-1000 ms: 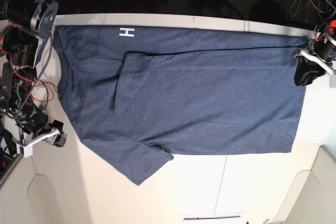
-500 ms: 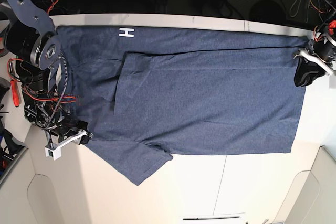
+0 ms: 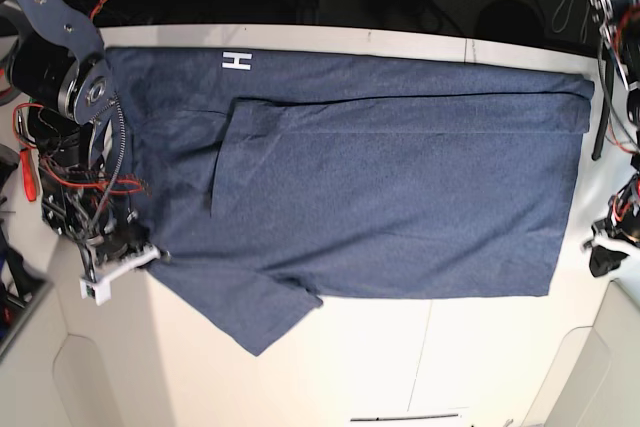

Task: Layout the t-shirt on the table in an organized manner, then fold the t-shirt properly
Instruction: 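Grasp the shirt hem edge with both grippers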

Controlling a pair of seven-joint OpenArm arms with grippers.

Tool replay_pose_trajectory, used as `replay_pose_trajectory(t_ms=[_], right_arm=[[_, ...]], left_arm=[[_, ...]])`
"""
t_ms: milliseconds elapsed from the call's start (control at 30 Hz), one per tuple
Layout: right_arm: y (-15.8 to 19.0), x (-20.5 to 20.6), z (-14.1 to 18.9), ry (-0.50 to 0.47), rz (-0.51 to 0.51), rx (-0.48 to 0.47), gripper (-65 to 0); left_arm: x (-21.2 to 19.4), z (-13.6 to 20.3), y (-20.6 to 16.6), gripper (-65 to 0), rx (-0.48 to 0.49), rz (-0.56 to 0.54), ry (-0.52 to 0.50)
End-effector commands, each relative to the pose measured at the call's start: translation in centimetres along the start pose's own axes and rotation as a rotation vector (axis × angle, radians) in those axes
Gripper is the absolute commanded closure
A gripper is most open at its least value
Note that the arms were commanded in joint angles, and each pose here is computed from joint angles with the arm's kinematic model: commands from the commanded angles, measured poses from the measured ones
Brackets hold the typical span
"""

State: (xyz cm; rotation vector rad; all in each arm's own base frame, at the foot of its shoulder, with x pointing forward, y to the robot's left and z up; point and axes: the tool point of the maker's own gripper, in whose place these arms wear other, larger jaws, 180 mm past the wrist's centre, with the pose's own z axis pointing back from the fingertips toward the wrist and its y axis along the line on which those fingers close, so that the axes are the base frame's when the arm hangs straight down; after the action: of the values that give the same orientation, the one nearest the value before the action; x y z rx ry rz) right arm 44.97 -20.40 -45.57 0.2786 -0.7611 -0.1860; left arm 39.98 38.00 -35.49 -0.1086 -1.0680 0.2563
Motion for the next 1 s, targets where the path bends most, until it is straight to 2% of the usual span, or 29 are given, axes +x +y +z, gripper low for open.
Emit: replay_pose_trajectory(t_ms=[0,100,200,300,533,700,967], right_arm=[[0.3,3.0,0.3,-0.065,0.003,0.008,0.0],[0.9,3.0,0.3,-0.067,0.010,0.040,0.0],[1.3,3.1,0.3,-0.072,0.008,0.062,0.0],[1.5,3.1,0.3,-0.073,0.008,0.070,0.0],[1.5,3.1,0.3,-0.071,0.003,0.072,0.0],[1.5,3.1,0.3,-0.073,0.002,0.073,0.0],[1.5,3.0,0.3,-0.068,0.003,0.076,0.0]], left_arm=[[2.5,-1.0,0.4,-20.5,0.007,0.002,-0.040],[2.2,-4.1,0.7,-21.6,0.044,0.039,0.039],[2.1,-5.5,1.0,-21.6,0.089,0.081,0.062],[1.4,-5.7,1.9,-21.6,0.151,0.069,0.092],[-3.2,-4.5,4.0,-21.6,0.214,0.070,0.144],[-4.2,-4.4,3.7,-21.5,0.207,0.093,0.151],[-4.7,-6.1,-0.1,-21.5,0.136,0.113,0.157]])
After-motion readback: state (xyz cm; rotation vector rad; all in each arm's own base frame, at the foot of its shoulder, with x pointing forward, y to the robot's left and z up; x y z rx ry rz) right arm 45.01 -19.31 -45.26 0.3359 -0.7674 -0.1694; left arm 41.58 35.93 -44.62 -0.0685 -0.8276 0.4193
